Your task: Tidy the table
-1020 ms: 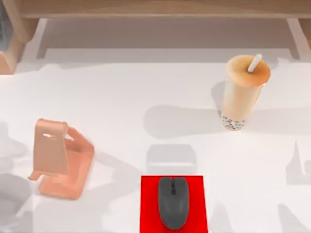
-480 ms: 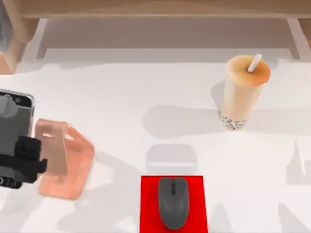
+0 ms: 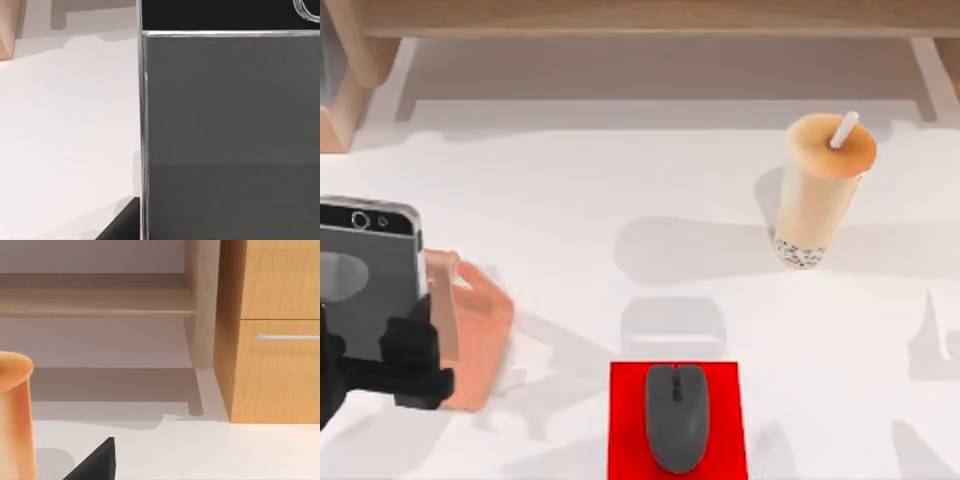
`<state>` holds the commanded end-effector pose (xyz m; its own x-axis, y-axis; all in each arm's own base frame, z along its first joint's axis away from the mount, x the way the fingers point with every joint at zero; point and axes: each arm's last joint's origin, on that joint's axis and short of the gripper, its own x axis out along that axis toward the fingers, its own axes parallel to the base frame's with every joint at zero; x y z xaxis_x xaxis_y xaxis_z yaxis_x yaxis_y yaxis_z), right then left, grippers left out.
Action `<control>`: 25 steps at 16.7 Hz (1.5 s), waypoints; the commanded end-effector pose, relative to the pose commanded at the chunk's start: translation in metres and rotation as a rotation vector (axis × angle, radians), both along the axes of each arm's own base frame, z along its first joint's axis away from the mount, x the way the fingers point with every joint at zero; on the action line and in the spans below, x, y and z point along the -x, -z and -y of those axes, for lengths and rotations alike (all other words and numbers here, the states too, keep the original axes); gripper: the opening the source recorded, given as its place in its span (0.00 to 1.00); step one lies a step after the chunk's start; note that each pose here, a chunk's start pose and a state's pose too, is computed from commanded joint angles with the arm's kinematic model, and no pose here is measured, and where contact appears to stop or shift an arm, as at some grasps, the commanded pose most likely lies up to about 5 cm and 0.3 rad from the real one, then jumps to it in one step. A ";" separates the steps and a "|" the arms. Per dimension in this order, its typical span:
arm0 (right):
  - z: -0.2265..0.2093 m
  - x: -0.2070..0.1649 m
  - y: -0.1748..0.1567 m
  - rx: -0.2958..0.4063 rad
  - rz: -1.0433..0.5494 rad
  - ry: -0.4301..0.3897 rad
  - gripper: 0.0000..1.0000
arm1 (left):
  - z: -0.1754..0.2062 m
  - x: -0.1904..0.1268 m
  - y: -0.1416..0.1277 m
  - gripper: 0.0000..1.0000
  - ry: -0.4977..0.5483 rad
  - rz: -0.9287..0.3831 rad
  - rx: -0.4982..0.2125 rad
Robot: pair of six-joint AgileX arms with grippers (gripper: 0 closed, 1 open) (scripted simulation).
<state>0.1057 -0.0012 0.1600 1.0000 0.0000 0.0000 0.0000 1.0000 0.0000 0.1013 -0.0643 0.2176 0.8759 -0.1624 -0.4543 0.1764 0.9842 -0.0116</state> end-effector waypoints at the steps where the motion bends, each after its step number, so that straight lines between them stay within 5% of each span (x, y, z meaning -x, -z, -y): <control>1: 0.000 0.000 0.000 0.000 0.000 0.000 1.00 | 0.000 0.000 0.000 0.00 0.000 0.000 0.000; 6: 0.000 0.000 0.000 0.000 0.000 0.000 1.00 | 0.000 -0.001 -0.011 0.00 0.001 0.027 0.027; 11: 0.000 0.000 0.000 0.000 0.000 0.000 1.00 | -0.006 0.001 -0.082 0.00 0.019 0.240 0.212; 14: 0.000 0.000 0.000 0.000 0.000 0.000 1.00 | -0.007 0.000 -0.101 0.00 0.034 0.308 0.263; 17: 0.000 0.000 0.000 0.000 0.000 0.000 1.00 | -0.002 -0.013 -0.087 0.00 0.034 0.276 0.220; 22: 0.000 0.000 0.000 0.000 0.000 0.000 1.00 | 0.008 -0.036 -0.008 0.00 0.017 0.053 0.050; 25: 0.000 0.000 0.000 0.000 0.000 0.000 1.00 | 0.008 -0.042 0.019 0.00 0.002 0.006 0.007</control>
<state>0.1057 -0.0012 0.1600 1.0000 0.0000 0.0000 0.0000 1.0000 0.0000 0.1432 -0.0722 0.1987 0.8783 -0.1672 -0.4480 0.1786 0.9838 -0.0172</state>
